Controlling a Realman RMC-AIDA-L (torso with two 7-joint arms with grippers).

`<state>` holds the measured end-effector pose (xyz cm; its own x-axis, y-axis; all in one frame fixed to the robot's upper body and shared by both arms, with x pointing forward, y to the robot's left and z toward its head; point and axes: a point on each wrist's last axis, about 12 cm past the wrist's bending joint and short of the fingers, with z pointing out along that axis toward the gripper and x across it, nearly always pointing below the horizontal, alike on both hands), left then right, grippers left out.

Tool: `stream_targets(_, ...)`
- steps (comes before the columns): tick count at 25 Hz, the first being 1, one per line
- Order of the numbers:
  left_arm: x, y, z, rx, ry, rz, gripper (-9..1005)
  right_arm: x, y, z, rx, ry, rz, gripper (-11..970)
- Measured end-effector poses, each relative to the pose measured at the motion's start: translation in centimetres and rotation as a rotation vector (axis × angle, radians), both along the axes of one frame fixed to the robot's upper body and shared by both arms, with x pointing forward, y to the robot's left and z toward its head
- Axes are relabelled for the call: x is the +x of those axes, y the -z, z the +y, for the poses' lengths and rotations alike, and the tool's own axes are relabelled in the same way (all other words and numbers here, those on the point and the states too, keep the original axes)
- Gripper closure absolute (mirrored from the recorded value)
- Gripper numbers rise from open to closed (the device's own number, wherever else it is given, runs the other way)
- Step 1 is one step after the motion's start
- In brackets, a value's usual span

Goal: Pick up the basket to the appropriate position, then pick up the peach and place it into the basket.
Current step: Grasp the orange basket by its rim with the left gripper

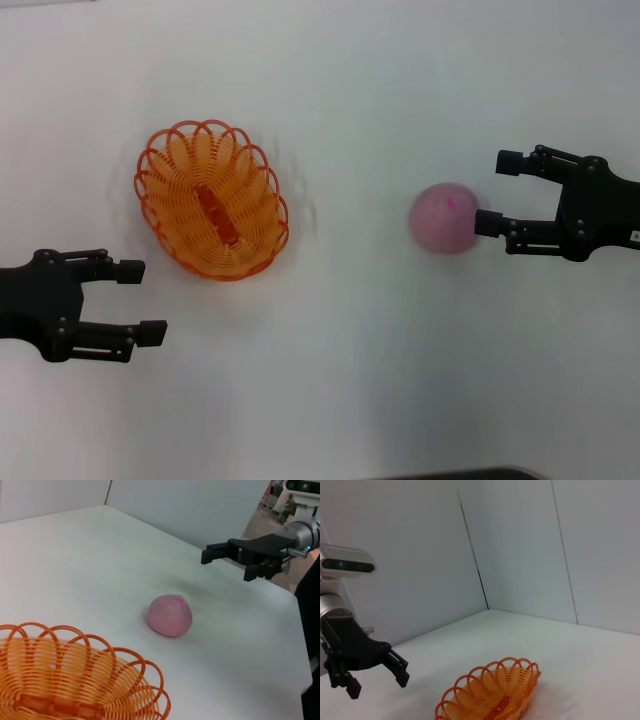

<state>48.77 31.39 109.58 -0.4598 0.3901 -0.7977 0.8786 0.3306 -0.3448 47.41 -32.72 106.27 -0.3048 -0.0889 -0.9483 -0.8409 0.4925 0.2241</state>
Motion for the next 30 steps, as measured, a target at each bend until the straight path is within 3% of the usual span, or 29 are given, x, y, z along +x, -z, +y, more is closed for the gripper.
stream_targets(30,0.34,0.06,-0.65,-0.008,-0.001,-0.009,121,0.34,-0.31,0.38,0.012,-0.015,-0.014,17)
